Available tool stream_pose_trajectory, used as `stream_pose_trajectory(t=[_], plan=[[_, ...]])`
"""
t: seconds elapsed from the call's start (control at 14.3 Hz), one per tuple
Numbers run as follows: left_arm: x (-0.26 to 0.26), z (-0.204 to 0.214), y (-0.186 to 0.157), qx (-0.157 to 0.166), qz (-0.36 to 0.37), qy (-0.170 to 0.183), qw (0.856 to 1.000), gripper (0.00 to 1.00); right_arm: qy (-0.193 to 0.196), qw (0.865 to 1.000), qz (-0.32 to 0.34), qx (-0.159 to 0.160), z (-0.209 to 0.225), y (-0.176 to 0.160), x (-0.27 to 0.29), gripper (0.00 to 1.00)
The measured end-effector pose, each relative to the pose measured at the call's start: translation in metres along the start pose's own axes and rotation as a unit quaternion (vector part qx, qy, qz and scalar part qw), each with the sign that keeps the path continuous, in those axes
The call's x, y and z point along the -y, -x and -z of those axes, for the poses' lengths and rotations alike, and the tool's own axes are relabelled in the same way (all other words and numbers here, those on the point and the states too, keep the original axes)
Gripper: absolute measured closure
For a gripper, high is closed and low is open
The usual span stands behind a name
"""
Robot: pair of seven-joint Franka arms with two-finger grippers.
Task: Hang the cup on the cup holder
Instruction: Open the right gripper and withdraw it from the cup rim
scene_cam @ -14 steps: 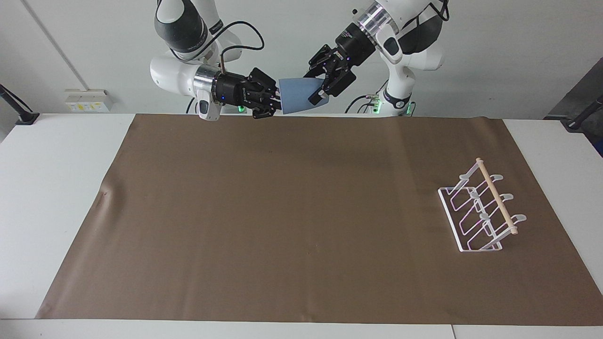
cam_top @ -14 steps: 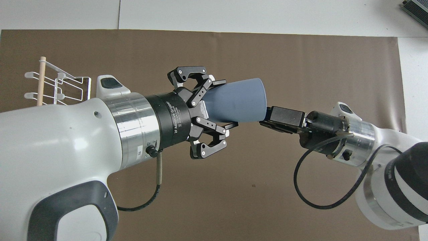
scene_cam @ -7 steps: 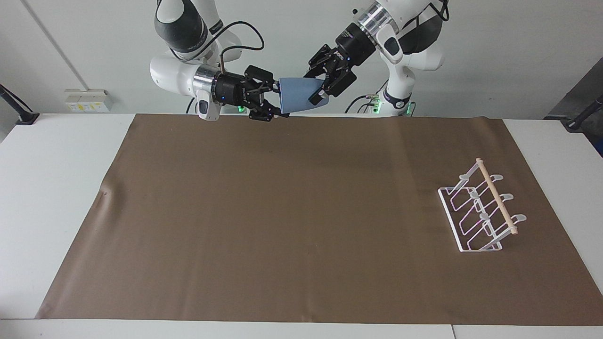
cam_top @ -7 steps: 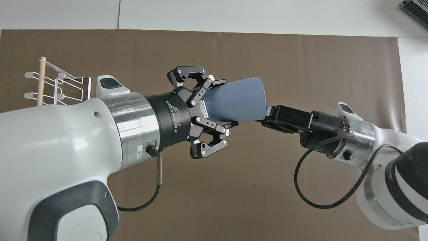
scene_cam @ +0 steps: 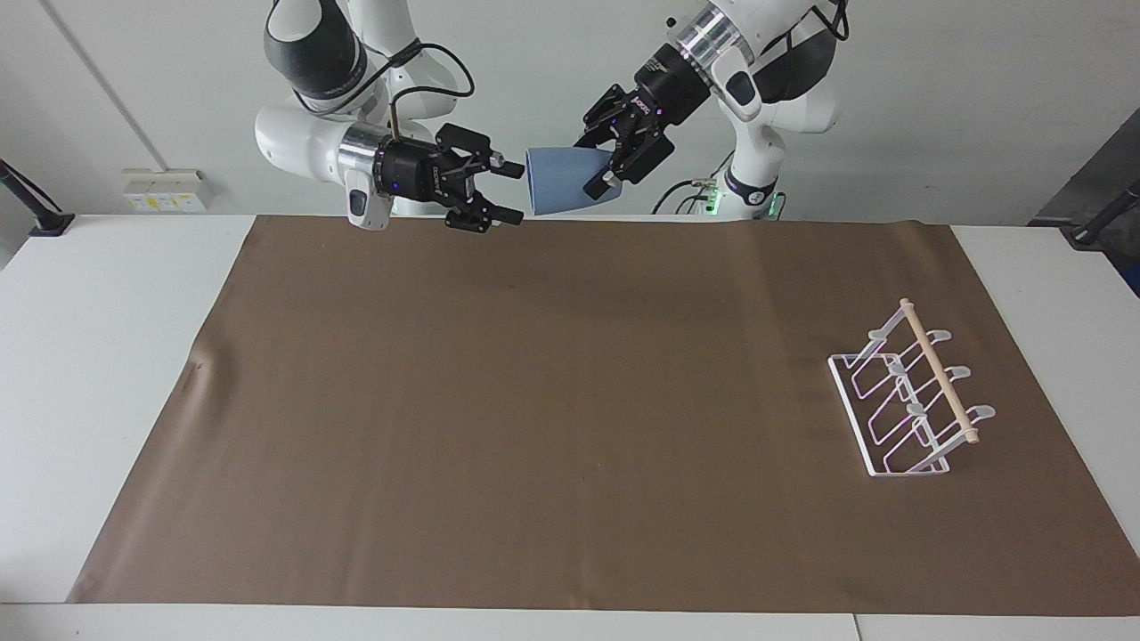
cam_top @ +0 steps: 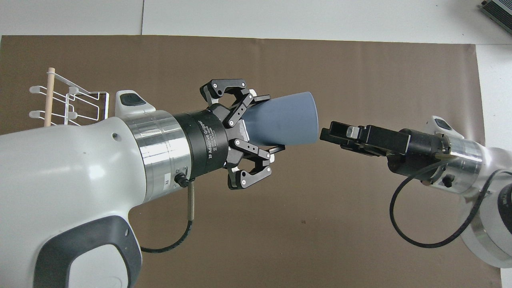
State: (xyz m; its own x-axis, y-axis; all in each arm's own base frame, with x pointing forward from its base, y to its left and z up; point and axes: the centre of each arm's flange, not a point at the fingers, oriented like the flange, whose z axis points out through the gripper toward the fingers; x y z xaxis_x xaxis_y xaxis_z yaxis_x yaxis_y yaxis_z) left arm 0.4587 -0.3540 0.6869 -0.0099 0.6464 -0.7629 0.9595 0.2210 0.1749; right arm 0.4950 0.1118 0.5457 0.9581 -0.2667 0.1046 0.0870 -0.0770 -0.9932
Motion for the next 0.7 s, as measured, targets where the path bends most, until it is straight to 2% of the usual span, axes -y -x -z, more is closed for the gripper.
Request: stream_pose_trajectory(t=[0.07,0.14,0.49,0.7], plan=[[0.0,0.0,0.0,0.0,0.0,0.0,1.0,0.21,0.004,1.0,0.004,0.005,0.012,-0.004,-0.001,0.01],[0.0,0.0,0.0,0.0,0.0,0.0,1.0,0.21,0.009,1.0,0.007,0.009,0.022,-0.006,-0.002,0.0],[0.001,-0.004,-0.005,-0.005,-0.001,-0.003,1.0,0.21,0.042,0.998,0.021,0.032,0.055,-0.009,-0.005,0.0],[0.001,-0.008,-0.011,-0.015,-0.01,-0.003,1.0,0.21,0.112,0.992,0.037,0.056,0.067,-0.01,-0.006,0.0]])
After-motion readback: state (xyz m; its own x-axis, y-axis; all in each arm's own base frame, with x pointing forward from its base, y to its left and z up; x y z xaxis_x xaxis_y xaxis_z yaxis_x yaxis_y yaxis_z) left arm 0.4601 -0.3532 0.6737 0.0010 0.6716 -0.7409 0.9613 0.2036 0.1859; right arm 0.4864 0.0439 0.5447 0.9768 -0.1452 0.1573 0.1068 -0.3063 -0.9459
